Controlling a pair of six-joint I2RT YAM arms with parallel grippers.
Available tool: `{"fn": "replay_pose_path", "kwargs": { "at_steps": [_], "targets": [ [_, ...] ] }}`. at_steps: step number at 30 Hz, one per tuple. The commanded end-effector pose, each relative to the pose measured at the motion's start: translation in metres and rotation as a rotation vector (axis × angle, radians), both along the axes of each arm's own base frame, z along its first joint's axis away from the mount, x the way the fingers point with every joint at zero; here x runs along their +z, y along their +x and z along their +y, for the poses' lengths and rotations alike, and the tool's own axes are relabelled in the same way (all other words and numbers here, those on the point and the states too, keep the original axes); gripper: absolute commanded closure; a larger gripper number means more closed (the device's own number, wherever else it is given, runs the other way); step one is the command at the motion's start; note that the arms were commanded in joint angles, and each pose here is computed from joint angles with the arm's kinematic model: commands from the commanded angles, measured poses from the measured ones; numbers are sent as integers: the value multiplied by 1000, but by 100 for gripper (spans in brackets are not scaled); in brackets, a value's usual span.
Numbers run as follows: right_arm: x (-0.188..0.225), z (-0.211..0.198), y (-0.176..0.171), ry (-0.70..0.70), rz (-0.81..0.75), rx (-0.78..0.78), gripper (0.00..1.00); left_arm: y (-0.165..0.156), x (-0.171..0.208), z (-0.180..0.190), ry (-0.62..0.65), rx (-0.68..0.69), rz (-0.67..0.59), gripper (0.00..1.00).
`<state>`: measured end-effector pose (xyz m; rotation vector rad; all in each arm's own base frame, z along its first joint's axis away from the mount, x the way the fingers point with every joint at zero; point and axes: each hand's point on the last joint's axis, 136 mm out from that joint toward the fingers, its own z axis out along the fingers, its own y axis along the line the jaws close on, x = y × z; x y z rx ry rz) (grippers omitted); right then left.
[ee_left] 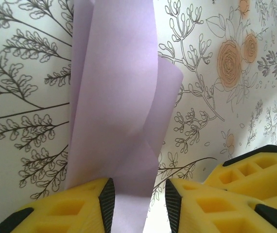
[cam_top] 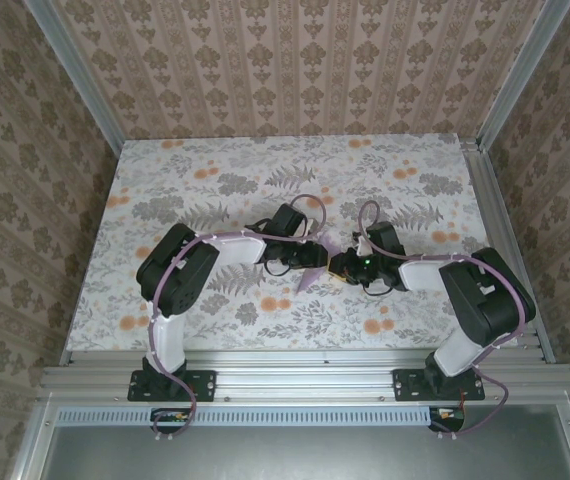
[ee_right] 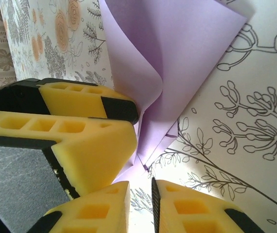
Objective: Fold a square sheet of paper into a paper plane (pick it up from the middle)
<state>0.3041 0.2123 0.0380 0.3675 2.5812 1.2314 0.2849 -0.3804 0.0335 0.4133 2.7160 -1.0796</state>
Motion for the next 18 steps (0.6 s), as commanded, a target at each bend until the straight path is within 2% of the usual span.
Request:
{"fn": "replay_pose_path", "kwargs": {
  "at_steps": [1,9,18],
  "targets": [
    [8,-8,6,11,-34,-16,79,-20,3,-3,-25,-53,41,61],
    [16,-33,16,-12,-38,-64,85,-21,6,-1,-31,-64,35,66],
    [26,-18,31,38,-45,-23,91,-22,7,0,-28,-76,31,81]
  ]
}}
